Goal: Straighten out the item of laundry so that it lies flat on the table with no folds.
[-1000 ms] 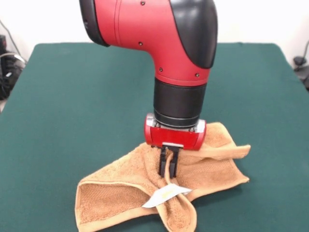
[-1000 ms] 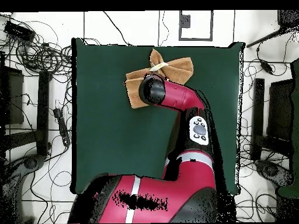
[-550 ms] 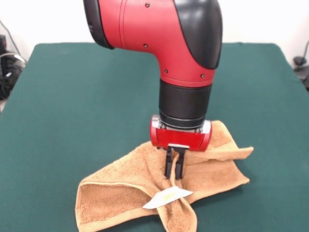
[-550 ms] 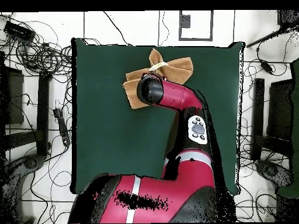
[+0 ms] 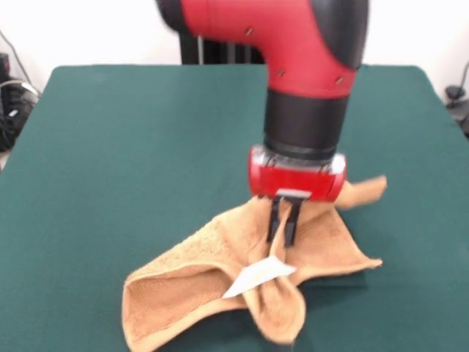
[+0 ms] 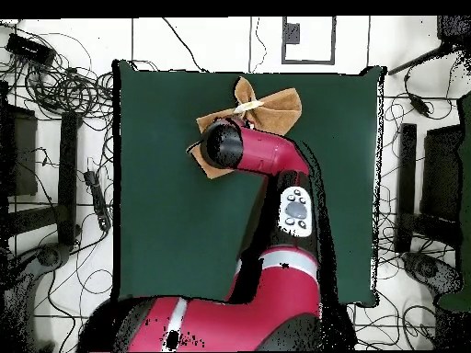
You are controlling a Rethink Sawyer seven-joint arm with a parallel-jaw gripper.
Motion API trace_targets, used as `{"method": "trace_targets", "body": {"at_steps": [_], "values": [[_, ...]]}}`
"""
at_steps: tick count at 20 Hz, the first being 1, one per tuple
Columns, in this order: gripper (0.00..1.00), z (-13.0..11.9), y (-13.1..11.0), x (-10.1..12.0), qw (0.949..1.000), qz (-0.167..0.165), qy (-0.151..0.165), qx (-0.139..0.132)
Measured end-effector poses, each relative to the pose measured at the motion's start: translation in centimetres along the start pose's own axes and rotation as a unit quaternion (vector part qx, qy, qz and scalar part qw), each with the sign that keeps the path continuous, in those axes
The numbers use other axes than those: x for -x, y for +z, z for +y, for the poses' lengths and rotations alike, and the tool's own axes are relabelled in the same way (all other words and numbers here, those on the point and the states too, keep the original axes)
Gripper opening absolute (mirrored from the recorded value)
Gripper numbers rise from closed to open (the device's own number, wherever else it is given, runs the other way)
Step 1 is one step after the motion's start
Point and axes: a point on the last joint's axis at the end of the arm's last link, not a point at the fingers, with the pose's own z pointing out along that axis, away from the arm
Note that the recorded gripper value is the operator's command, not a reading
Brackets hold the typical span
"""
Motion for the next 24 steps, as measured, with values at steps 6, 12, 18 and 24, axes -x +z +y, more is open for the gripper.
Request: {"method": "trace_targets", "body": {"at_steps": [6,12,18,24], "values": [[0.00,3.2,-6.6,0.2,0.9989,0.019,-0.038,-0.019],[0.00,4.9,-11.3,0.8,0.9978,0.025,-0.053,-0.032],[0.00,4.8,-14.2,2.2,0.9984,0.010,-0.044,-0.033],[0.00,3.0,-14.3,2.7,0.9987,0.010,-0.031,-0.038]]}}
